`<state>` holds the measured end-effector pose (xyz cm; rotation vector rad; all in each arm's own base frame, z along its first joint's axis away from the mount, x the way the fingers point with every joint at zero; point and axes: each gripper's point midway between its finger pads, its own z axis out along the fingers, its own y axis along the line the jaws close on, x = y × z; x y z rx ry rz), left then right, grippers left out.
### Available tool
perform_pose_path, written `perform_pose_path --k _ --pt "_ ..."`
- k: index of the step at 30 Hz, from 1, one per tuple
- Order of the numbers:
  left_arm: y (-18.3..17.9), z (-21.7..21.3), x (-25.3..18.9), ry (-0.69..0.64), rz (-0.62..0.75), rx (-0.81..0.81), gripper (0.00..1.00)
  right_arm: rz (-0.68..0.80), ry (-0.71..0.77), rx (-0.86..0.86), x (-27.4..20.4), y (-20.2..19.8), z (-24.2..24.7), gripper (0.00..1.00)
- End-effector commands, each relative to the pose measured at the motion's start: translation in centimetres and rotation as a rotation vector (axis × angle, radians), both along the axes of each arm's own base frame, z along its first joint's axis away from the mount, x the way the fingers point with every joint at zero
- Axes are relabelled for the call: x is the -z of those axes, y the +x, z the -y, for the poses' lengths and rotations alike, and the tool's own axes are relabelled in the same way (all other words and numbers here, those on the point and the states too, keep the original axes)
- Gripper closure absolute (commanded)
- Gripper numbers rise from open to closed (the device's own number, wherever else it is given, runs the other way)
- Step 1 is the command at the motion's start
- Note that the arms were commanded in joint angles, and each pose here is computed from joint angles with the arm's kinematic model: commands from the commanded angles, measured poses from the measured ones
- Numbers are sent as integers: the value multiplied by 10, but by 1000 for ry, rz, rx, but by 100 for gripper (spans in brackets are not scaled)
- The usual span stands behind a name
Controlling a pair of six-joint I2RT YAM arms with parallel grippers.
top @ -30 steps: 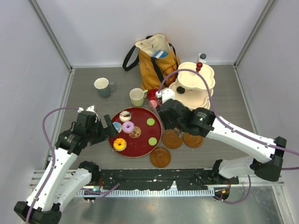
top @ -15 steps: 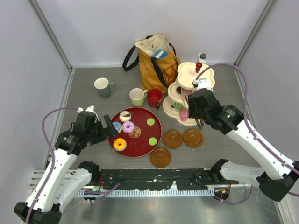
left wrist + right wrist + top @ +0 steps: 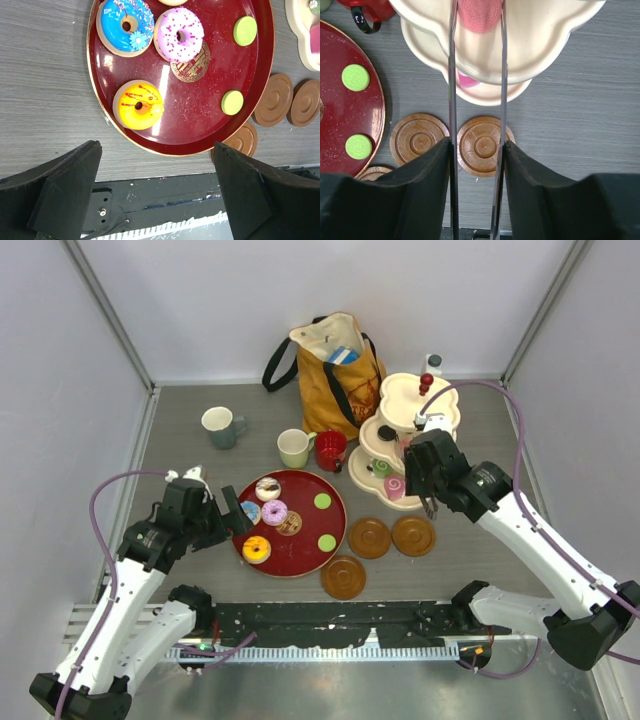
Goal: Serve the afternoon tea
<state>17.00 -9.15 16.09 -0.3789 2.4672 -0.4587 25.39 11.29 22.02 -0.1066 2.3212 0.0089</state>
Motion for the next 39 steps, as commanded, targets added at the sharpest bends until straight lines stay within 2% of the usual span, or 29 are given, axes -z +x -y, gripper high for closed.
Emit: perform_pose_path --k 1,6,11,22,28,32,39 --pt "7 0 -5 -1 29 -4 0 41 40 6 -11 4 -3 47" --pt "7 0 -4 -1 25 -6 0 80 70 5 -25 3 -2 39" --pt "7 0 -4 0 29 -7 0 102 96 -18 -36 -2 -3 38" --pt "6 0 -4 -2 28 -10 0 125 236 -318 -55 -28 -42 40" --pt "7 0 -4 -2 28 -12 0 113 308 -520 -58 -52 -87 41" --pt "7 0 -4 -3 26 -13 0 81 258 -571 -45 -63 -114 41" --pt "6 -1 -4 -5 29 -14 0 -22 153 -480 -4 -59 -138 41"
